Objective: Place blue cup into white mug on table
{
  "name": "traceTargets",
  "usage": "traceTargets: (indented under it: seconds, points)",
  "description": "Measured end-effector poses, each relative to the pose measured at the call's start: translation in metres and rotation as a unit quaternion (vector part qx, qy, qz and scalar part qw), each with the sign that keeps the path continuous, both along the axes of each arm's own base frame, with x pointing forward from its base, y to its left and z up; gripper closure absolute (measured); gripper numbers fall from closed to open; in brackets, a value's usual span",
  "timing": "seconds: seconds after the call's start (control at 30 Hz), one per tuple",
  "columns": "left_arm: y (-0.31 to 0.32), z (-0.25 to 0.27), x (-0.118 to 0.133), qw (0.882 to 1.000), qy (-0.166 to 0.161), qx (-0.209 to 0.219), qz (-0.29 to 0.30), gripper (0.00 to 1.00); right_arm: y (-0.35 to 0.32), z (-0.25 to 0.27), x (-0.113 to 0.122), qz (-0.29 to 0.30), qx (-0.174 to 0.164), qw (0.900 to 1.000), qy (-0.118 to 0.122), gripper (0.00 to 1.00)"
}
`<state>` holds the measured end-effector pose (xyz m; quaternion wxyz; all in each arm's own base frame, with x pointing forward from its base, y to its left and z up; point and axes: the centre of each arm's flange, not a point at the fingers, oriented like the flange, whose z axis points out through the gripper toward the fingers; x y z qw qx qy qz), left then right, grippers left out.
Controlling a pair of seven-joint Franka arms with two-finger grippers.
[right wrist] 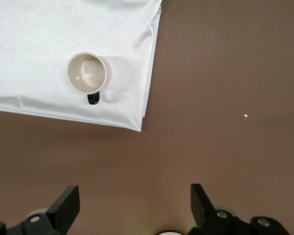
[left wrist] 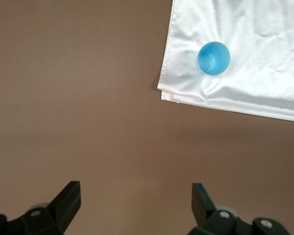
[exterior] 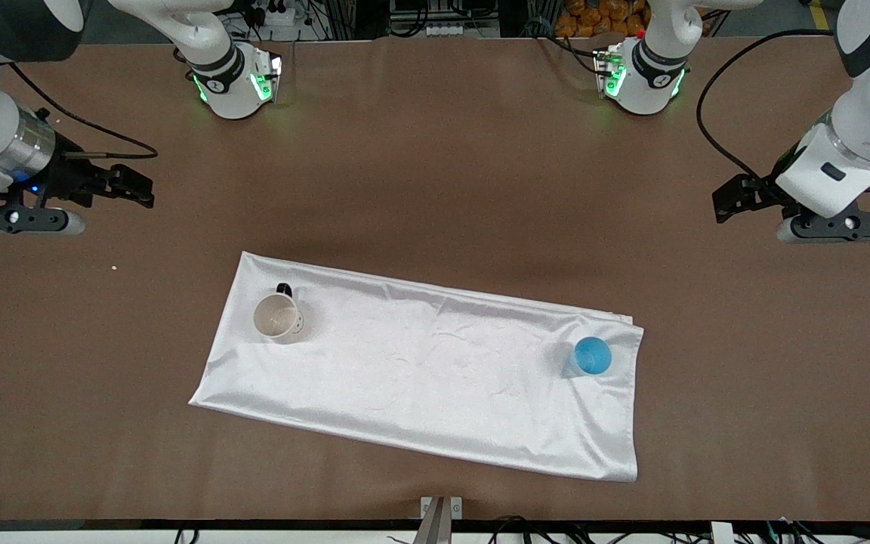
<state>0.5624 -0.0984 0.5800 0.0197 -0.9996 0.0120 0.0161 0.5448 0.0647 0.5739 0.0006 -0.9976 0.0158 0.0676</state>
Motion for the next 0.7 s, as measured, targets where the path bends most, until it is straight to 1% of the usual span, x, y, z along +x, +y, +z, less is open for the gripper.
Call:
traceTargets:
  seconds: [0.27,0.6,0.7]
  points:
    - [-0.02,-0.016,0.004,1.0,0.011,0.001,-0.017,0.0,0.0,-0.009,0.0,0.0,0.0,1.0,0.005,0.0]
    - [-0.056,-0.052,0.018,0.999,0.017,-0.003,-0.046,0.0,0.0,-0.019,0.001,0.001,0.001,1.0,0.002,0.0]
    - [-0.062,-0.064,0.022,0.999,0.019,-0.004,-0.051,0.0,0.001,-0.026,0.002,0.015,0.003,1.0,-0.001,0.0]
